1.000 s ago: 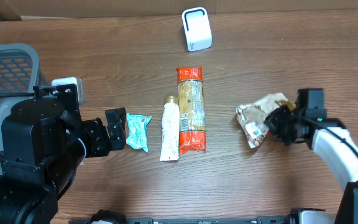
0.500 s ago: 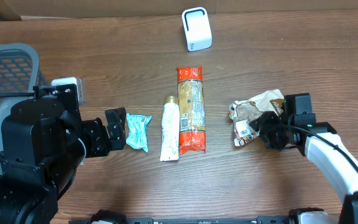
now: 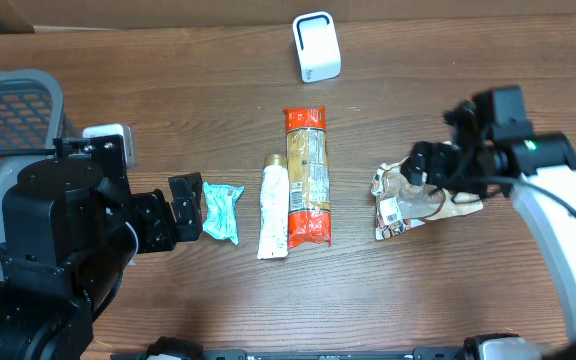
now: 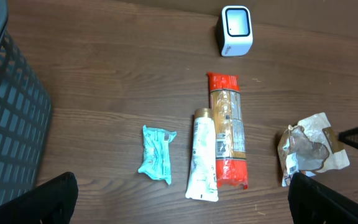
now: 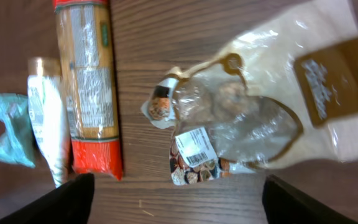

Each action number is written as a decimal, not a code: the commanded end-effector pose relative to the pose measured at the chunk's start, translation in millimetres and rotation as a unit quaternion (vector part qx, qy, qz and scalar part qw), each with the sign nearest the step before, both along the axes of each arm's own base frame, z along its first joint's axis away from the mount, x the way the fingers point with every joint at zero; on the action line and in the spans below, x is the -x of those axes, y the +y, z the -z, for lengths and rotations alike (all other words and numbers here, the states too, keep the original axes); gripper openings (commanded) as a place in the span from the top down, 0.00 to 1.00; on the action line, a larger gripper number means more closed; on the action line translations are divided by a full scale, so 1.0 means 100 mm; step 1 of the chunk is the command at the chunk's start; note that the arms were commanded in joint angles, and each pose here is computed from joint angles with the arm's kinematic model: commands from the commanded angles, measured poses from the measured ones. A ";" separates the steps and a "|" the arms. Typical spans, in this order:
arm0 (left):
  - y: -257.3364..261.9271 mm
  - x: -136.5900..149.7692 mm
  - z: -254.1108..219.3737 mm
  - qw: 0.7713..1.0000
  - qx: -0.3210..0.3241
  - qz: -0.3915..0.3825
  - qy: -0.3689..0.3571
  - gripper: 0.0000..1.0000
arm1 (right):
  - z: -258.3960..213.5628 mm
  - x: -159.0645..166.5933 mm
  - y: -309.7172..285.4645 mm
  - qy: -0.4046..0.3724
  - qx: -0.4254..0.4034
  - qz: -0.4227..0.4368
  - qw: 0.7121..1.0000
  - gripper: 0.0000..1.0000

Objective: Scan the item barcode
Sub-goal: 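Release the bag and raise the right gripper above it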

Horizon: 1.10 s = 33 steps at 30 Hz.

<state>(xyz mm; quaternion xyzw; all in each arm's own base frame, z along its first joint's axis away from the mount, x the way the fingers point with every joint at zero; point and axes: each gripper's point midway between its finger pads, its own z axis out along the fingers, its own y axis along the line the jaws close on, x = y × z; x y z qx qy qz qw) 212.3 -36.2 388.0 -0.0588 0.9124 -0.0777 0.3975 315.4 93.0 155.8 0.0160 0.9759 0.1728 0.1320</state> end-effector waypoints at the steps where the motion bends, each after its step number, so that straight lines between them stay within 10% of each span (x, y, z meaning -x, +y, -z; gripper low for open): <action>1: 0.03 0.00 -0.04 1.000 0.002 -0.012 -0.006 0.01 | 0.26 -0.01 0.28 0.019 0.026 -0.109 0.993 0.19; 15: 0.03 0.00 -0.04 1.000 0.002 -0.012 -0.006 0.00 | 1.02 -0.06 0.64 0.057 0.145 -0.154 0.976 0.37; 24: 0.03 0.00 -0.04 1.000 0.002 -0.012 -0.006 0.00 | 0.92 -0.59 0.64 -0.019 0.120 -0.001 0.993 0.39; 33: 0.03 0.00 -0.04 1.000 0.002 -0.012 -0.006 0.00 | 0.93 -0.57 0.55 -0.026 0.156 -0.045 0.986 0.33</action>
